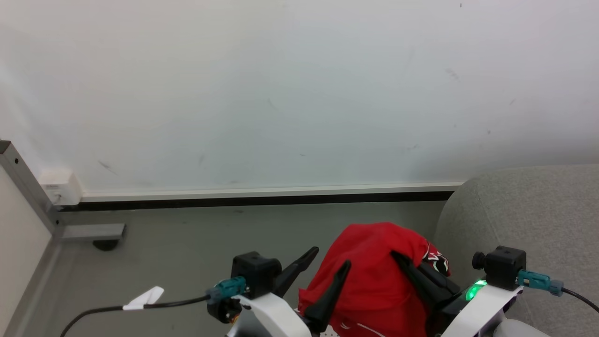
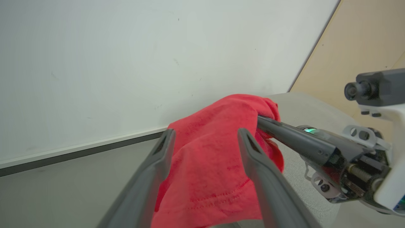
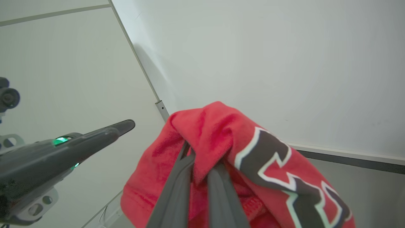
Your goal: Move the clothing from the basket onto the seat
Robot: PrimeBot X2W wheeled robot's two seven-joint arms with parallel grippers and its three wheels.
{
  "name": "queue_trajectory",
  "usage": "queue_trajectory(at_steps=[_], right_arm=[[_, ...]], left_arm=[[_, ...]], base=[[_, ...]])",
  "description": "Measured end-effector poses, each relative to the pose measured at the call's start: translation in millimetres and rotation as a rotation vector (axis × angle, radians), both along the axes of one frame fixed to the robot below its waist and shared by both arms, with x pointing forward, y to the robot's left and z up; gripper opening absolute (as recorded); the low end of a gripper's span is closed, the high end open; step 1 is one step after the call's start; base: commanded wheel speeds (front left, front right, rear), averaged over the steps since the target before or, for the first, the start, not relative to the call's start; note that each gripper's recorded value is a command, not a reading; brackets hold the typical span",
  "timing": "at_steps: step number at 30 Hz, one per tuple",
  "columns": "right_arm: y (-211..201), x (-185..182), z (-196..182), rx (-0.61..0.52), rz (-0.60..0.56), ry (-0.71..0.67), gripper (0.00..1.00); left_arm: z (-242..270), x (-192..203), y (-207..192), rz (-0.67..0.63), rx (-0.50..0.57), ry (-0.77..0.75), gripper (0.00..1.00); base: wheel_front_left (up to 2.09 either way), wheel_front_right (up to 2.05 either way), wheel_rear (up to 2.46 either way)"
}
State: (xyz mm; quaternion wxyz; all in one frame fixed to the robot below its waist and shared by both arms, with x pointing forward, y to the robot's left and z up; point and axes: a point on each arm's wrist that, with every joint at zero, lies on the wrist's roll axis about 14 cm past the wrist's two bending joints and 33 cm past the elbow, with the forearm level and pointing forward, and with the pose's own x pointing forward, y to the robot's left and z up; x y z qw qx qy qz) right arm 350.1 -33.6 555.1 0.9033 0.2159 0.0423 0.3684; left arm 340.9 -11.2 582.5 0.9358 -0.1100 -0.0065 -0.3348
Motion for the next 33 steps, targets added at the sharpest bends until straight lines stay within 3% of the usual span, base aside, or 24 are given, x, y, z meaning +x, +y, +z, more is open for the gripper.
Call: queue_trajectory(at_steps=[12,33], right_arm=[[-41,8,7,-0.001,-0.119,-0.031,0.00],[-204,-26,7,-0.065,-0.592,-0.054,0.00]], left_arm=[[-4,2,-23,-0.075,0.004,0.005,1.00],[-14,-15,-134,-0.442,-0.003,0.011,1.00]], base=[[0.00,0.00,0.00],[0.00,0.00,0.00]])
